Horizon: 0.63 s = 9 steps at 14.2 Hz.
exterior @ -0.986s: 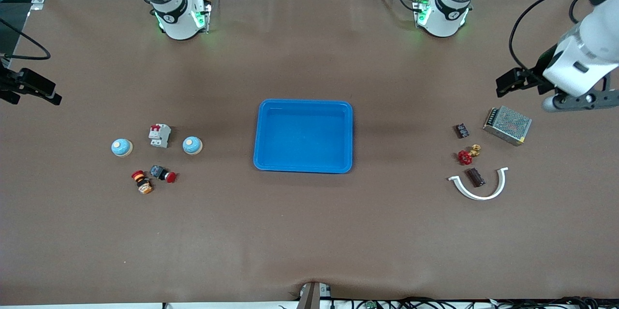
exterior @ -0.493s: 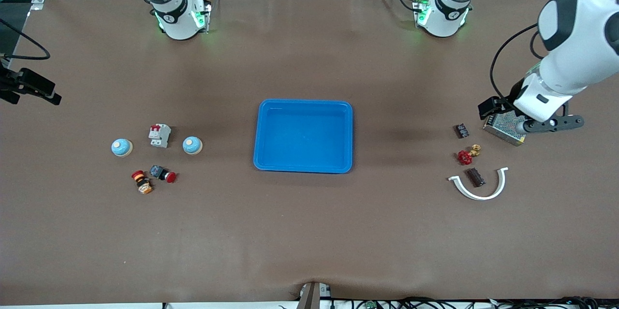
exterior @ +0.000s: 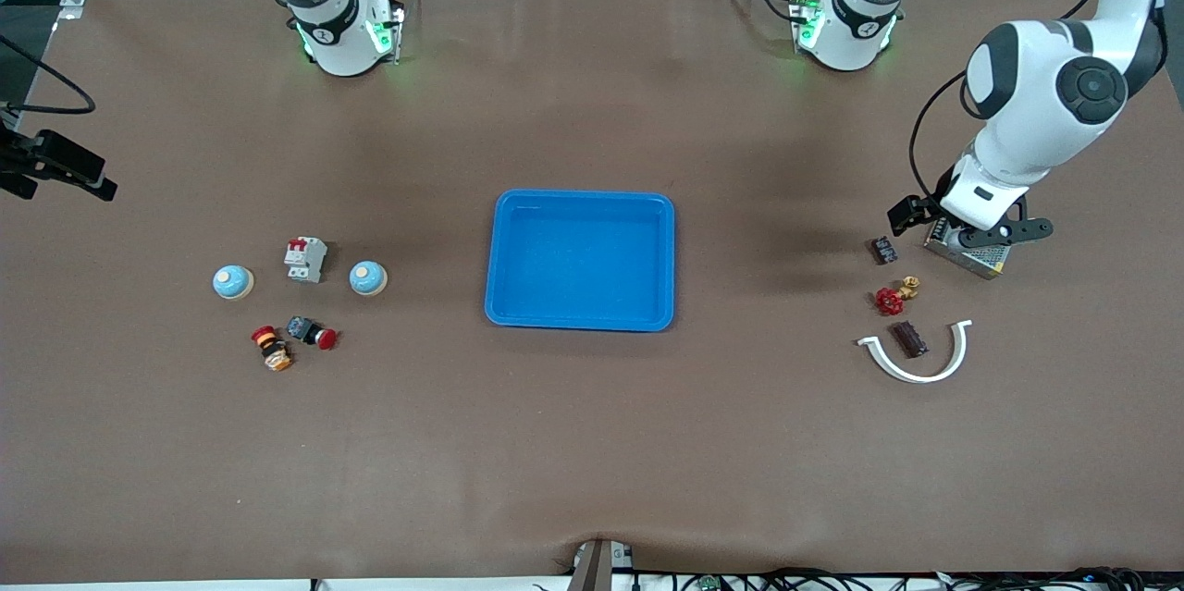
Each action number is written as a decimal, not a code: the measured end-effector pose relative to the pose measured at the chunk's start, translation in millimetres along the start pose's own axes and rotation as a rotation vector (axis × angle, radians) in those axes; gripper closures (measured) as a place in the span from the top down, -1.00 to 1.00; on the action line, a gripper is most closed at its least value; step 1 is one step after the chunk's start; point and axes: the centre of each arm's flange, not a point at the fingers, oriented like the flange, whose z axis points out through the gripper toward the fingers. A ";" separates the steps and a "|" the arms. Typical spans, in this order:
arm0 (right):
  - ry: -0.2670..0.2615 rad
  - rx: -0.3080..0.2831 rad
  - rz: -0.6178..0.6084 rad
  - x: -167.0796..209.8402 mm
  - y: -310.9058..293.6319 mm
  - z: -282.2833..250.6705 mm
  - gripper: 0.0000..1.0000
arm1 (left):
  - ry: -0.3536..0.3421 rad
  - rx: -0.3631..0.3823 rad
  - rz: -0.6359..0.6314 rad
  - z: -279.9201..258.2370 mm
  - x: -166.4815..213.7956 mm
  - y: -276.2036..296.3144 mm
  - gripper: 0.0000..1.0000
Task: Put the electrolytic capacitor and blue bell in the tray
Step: 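Reach the left gripper to the brown capacitor beside the red valve, then grasp the capacitor with the left gripper while the right gripper reaches the bell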
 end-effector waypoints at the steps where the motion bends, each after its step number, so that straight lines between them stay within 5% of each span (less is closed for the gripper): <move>1: -0.003 0.000 -0.001 -0.5 -0.3 -0.8 1.00 | -0.009 -0.001 -0.012 14.6 -2.6 -6.3 1.00; 5: -0.043 0.002 -0.027 -2.5 -0.7 8.7 1.00 | -0.082 0.001 -0.071 61.7 -7.3 -9.1 0.78; 9: -0.191 0.007 -0.033 -0.3 2.5 58.2 1.00 | -0.105 -0.004 -0.140 104.1 -8.6 -7.3 0.66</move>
